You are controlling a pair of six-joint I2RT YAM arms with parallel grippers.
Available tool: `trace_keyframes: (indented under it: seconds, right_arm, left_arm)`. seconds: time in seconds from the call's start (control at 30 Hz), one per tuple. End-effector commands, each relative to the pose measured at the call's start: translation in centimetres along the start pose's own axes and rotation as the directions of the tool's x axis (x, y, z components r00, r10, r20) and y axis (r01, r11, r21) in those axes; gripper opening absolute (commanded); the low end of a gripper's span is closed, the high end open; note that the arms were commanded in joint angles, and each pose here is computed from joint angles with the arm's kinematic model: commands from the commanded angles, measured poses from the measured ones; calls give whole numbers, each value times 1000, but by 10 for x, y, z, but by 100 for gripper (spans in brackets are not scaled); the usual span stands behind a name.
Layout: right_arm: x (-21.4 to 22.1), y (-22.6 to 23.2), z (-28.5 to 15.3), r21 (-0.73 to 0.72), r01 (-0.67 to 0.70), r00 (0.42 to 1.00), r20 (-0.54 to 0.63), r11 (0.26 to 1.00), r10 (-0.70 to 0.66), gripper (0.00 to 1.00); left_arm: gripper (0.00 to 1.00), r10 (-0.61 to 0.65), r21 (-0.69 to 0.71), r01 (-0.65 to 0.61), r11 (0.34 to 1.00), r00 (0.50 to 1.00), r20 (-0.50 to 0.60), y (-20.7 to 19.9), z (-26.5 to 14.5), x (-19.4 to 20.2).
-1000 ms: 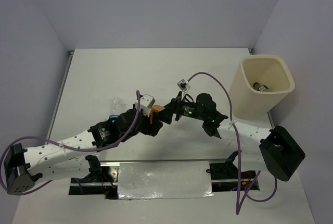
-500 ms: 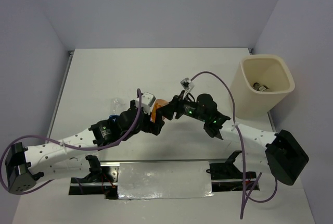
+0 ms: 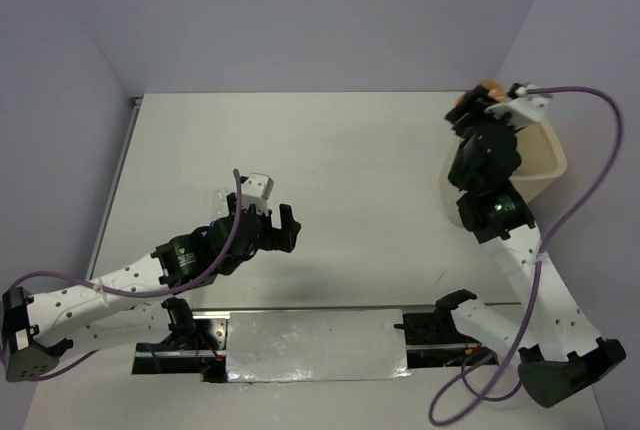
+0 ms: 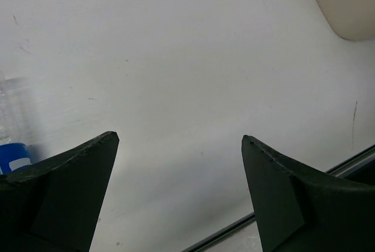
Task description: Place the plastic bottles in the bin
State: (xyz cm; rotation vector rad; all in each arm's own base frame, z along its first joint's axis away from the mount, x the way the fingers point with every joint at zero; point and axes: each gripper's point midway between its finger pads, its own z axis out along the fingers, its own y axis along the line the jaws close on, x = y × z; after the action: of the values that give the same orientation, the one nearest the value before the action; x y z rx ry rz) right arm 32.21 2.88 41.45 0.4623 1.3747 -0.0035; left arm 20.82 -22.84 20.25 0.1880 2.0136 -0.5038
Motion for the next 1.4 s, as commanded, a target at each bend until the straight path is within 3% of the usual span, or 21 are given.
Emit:
trace_keyframes:
  seconds: [0.0, 0.1, 0.2, 0.3, 0.33, 0.43, 0.53, 0.57, 0.63, 0.73, 0.9, 1.03, 1.13, 1.37]
  right_arm:
    - [-23, -94, 14, 402, 149, 988, -26, 903, -152, 18]
    - [-33, -129, 26, 547, 257, 964, -83, 797, -254, 22]
    - [-28, -156, 35, 612, 303, 951, -145, 730, -274, 23]
    - [-8, -162, 45, 577, 304, 952, -193, 758, -236, 61]
    - [-4, -160, 46, 561, 306, 952, -203, 769, -231, 85]
    - [-7, -152, 45, 522, 281, 959, -192, 806, -210, 100]
    - [-17, -122, 45, 353, 252, 964, -170, 901, -203, 100]
    - [-14, -100, 46, 231, 238, 964, -174, 944, -200, 100]
    - [-14, -65, 39, 66, 250, 957, -165, 966, -237, 100]
    - [-8, -5, 20, -195, 244, 949, -153, 950, -275, 100]
    - [28, 67, -6, -483, 131, 942, -212, 866, -261, 100]
    - [71, 89, -20, -555, 35, 937, -272, 831, -221, 100]
    - [100, 98, -32, -594, -9, 925, -311, 805, -220, 100]
    - [140, 99, -54, -632, -73, 906, -365, 771, -213, 100]
  left_arm:
    - [99, -48, -35, 50, 998, 998, 46, 11, -3, -6]
    - [99, -74, -94, 78, 993, 996, 44, 26, -3, -5]
    - [99, -111, -125, 113, 986, 994, 25, 37, 0, 0]
    - [99, -137, -168, 135, 977, 991, -1, 49, 5, 6]
    - [99, -144, -187, 139, 972, 990, -11, 53, 7, 8]
    - [99, -182, -250, 169, 953, 983, -31, 71, 9, 13]
    - [99, -238, -306, 215, 927, 970, -39, 92, 11, 19]
    - [99, -262, -324, 235, 916, 964, -41, 97, 11, 22]
    - [99, -304, -391, 259, 883, 951, -57, 116, 8, 36]
    - [99, -356, -487, 278, 828, 932, -73, 142, 1, 57]
    - [99, -406, -582, 294, 758, 911, -68, 167, -12, 81]
    - [99, -410, -641, 302, 705, 912, -22, 183, -20, 85]
    - [99, -387, -633, 297, 715, 922, -3, 185, -13, 80]
    - [99, -356, -687, 218, 693, 932, -64, 197, 3, 90]
